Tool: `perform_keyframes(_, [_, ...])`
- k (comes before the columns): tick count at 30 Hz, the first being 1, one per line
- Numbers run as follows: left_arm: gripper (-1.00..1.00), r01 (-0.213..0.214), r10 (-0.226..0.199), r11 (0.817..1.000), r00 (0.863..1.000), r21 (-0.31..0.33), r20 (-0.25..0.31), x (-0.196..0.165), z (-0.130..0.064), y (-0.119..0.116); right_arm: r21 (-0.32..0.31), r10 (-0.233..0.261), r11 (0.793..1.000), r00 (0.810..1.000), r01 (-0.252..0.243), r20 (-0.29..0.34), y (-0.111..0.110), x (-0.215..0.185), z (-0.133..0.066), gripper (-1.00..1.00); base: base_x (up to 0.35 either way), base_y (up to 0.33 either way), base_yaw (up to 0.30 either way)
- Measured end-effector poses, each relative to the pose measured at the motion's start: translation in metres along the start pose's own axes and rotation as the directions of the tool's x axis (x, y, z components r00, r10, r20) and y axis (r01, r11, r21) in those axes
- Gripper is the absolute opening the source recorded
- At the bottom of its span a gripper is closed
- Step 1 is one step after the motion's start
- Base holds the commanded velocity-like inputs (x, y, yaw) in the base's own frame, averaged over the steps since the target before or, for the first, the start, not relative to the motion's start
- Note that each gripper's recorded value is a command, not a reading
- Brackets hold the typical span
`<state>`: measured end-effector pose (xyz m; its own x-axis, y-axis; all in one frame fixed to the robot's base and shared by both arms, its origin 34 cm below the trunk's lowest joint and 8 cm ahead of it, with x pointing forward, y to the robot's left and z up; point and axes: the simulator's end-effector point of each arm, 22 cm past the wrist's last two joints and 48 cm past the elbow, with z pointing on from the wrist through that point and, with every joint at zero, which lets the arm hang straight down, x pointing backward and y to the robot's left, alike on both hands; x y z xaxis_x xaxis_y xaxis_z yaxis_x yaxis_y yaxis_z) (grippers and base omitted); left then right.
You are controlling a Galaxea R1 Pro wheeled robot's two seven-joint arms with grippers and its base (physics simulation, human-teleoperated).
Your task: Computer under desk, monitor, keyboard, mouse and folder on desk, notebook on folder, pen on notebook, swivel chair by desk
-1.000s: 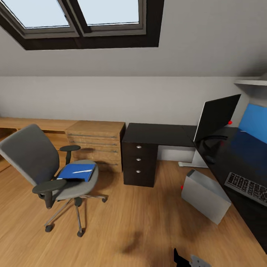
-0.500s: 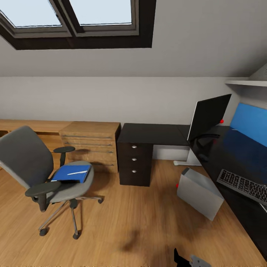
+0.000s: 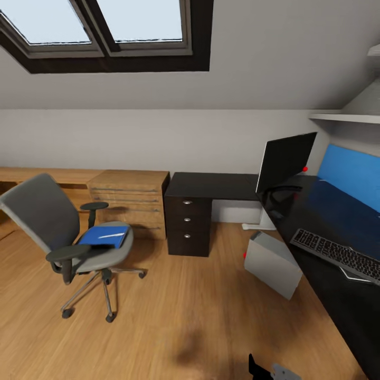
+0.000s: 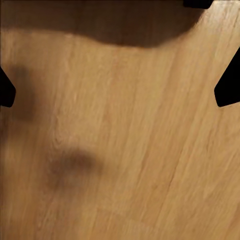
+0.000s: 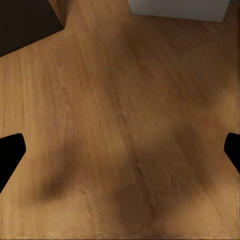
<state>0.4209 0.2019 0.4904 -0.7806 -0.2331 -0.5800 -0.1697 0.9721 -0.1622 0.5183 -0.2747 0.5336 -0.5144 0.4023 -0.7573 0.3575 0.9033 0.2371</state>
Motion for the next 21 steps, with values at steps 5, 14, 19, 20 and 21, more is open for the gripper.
perform_keyframes(5, [1.00,0.000,0.000,1.000,1.000,0.000,-0.001,0.0002,0.0000,0.0001,-0.003,0.001,1.000,1.000,-0.001,0.000,0.0023,0.0007,-0.0003,1.00,-0.324,-0.061,0.000])
perform_keyframes(14, [1.00,-0.002,0.002,1.000,1.000,0.000,-0.001,0.0003,-0.0002,-0.0002,-0.002,0.001,1.000,1.000,-0.001,0.001,0.0016,0.0003,-0.0004,1.00,-0.213,-0.209,0.000])
perform_keyframes(19, [1.00,-0.001,0.001,1.000,1.000,-0.002,0.000,0.0001,-0.0001,0.0006,-0.002,0.001,1.000,1.000,-0.001,0.001,0.0016,0.0003,-0.0004,1.00,-0.155,-0.185,0.000])
perform_keyframes(20, [1.00,-0.001,0.001,1.000,1.000,-0.003,0.000,0.0001,-0.0002,0.0006,-0.002,0.001,1.000,1.000,-0.001,0.001,0.0016,0.0003,-0.0004,1.00,-0.105,-0.223,0.000])
perform_keyframes(21, [1.00,-0.001,0.001,1.000,1.000,-0.003,0.000,0.0001,-0.0002,0.0006,-0.002,0.001,1.000,1.000,-0.001,0.001,0.0016,0.0003,-0.0004,1.00,-0.034,-0.290,0.000])
